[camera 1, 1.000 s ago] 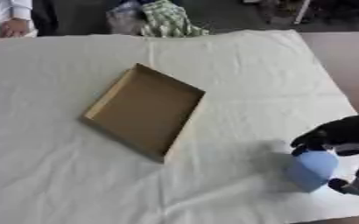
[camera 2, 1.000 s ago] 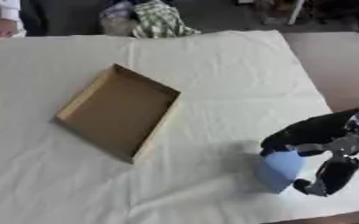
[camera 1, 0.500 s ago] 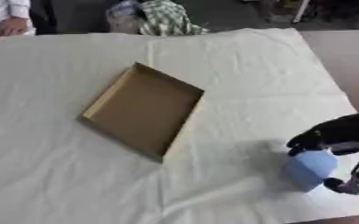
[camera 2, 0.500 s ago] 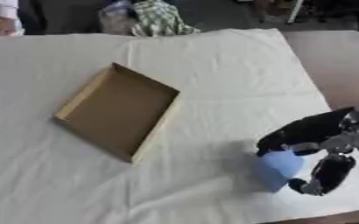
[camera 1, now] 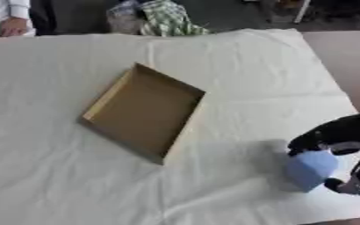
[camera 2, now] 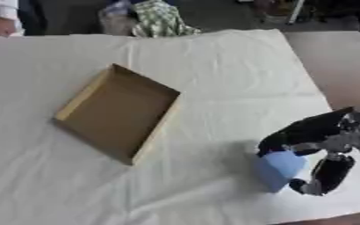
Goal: Pick up objects on the table and place them in the box.
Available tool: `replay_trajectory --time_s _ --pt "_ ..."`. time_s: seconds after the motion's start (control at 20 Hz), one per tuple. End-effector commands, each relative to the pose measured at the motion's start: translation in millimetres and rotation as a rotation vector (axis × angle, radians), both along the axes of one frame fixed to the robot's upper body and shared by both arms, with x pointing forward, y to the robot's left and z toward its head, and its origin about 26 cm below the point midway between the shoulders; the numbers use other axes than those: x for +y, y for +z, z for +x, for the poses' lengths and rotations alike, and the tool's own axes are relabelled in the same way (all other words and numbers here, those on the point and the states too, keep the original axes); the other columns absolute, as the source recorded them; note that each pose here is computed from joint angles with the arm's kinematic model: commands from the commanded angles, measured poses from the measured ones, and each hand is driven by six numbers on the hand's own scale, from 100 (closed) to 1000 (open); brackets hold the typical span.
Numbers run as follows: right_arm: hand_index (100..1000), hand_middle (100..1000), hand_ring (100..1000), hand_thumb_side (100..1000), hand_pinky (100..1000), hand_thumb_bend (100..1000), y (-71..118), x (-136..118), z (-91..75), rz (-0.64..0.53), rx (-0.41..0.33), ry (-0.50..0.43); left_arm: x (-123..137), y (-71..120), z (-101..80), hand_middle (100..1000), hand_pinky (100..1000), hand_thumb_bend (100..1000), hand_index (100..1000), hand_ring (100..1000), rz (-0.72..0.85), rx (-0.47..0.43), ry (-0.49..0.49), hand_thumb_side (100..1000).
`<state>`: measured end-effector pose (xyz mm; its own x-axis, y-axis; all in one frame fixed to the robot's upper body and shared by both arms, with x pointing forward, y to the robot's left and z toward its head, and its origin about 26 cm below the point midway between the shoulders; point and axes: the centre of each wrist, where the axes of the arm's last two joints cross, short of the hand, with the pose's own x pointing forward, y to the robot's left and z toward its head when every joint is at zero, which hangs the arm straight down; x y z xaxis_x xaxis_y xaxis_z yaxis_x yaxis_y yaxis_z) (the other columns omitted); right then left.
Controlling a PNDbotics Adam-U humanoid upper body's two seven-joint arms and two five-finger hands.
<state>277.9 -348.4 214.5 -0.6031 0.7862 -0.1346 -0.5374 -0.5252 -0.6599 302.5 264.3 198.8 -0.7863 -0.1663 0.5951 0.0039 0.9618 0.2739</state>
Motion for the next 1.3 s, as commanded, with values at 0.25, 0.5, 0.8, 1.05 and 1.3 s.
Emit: replay_trajectory --time_s 0.25,0.5,0.8,1.05,1.3 --pt "1000 1000 1000 343 985 131 3.8 -7.1 3.9 -0.019 0.015 -0.019 0.4 7.6 -1.5 616 626 301 634 885 0.009 -0.027 -0.009 665" --pt "1000 987 1000 337 973 140 5.8 -5.2 4.4 0.008 -0.005 -0.015 0.0 8.0 -1.3 616 626 299 633 885 0.009 -0.028 -0.011 664" --pt "938 895 1000 313 952 132 8.2 -1.3 3.1 0.045 -0.058 -0.003 -0.3 8.2 -1.2 616 627 297 632 884 0.011 -0.030 -0.013 662" --pt "867 843 1000 303 942 114 10.0 0.9 1.1 0.056 -0.090 0.001 -0.5 8.8 -1.0 616 627 298 632 884 0.012 -0.032 -0.015 661" --pt "821 816 1000 294 935 100 14.7 4.5 -1.9 0.067 -0.124 0.008 -0.3 9.2 -1.0 616 628 298 633 884 0.013 -0.033 -0.014 659"
